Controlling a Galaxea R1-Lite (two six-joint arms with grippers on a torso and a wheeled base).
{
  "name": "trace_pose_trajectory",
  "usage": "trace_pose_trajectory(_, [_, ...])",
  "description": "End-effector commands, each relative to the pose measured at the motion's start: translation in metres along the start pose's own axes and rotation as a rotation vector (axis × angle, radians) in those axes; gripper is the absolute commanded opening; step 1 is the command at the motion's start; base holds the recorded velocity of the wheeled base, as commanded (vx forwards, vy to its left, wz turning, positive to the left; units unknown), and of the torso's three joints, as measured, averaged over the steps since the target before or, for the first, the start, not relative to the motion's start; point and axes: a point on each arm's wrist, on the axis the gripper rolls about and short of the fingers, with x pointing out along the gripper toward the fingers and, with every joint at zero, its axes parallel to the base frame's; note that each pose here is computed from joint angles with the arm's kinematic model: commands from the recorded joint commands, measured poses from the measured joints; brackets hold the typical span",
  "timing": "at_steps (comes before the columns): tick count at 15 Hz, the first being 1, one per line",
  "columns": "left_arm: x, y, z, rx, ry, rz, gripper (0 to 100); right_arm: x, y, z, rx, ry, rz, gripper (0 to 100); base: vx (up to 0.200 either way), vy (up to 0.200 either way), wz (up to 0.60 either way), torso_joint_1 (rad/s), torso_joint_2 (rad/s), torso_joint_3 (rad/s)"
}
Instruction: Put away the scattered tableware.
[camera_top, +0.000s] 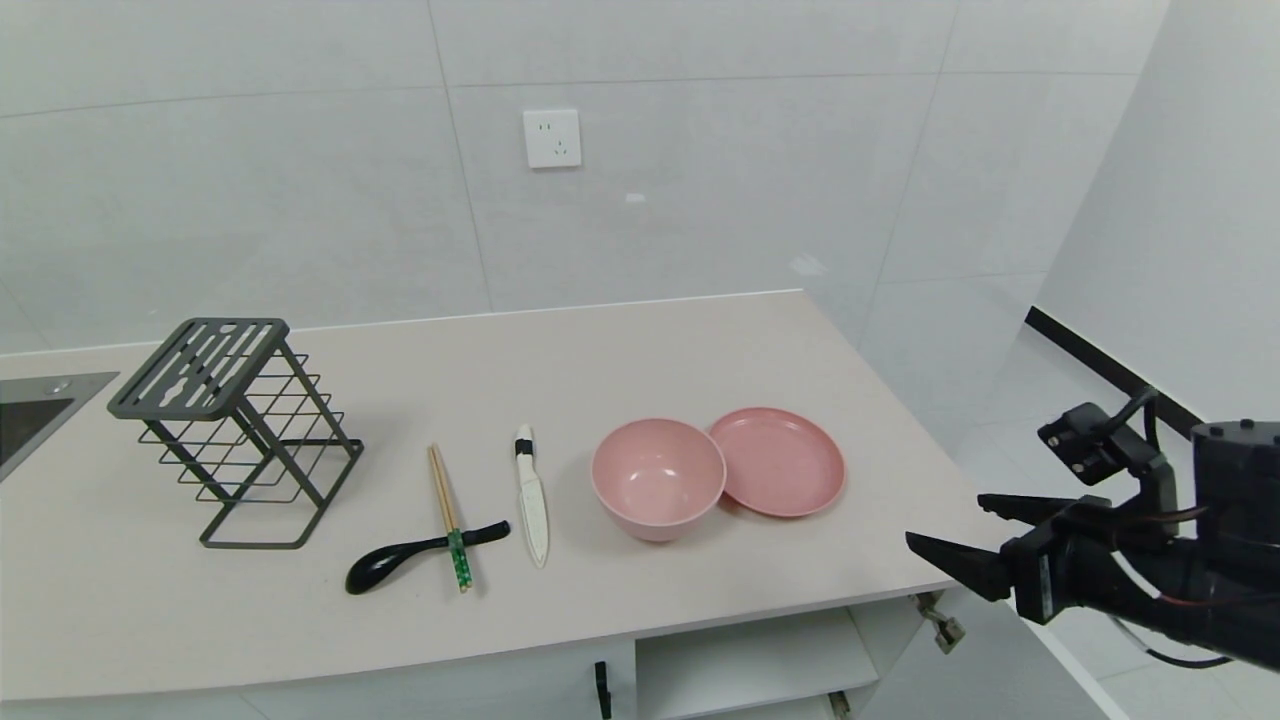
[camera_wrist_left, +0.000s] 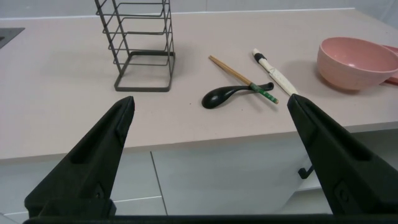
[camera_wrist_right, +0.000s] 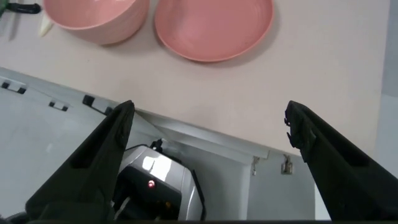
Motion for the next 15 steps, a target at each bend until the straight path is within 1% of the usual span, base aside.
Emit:
trace_pose_trajectory(1, [0.0, 0.0, 0.0, -0.001, 0.001, 0.0, 100, 0.021, -0.004, -0.012, 0.013, 0.063, -0.031, 100, 0.0, 0.0, 0.0, 0.0, 0.0, 0.0])
trace_pose_trajectory(2, [0.0, 0.0, 0.0, 0.001, 0.001, 0.0, 100, 0.024, -0.005, -0.012, 0.014, 0.066, -0.032, 100, 0.0, 0.0, 0.0, 0.0, 0.0, 0.0])
trace_pose_trajectory(4, [0.0, 0.0, 0.0, 0.001, 0.001, 0.0, 100, 0.039, -0.007, -0.007, -0.001, 0.038, -0.022, 100, 0.0, 0.0, 0.0, 0.0, 0.0, 0.0])
trace_pose_trajectory(7, [0.0, 0.0, 0.0, 0.002, 0.001, 0.0, 100, 0.058, -0.011, -0.004, 0.0, 0.024, -0.009, 100, 0.0, 0.0, 0.0, 0.0, 0.0, 0.0])
trace_pose_trajectory(9, [0.0, 0.0, 0.0, 0.005, 0.001, 0.0, 100, 0.077, -0.015, 0.006, -0.002, 0.004, 0.007, 100, 0.0, 0.0, 0.0, 0.0, 0.0, 0.0])
trace_pose_trajectory(15, [0.0, 0.0, 0.0, 0.004, 0.001, 0.0, 100, 0.115, -0.028, 0.006, 0.007, 0.02, 0.025, 100, 0.0, 0.0, 0.0, 0.0, 0.0, 0.0])
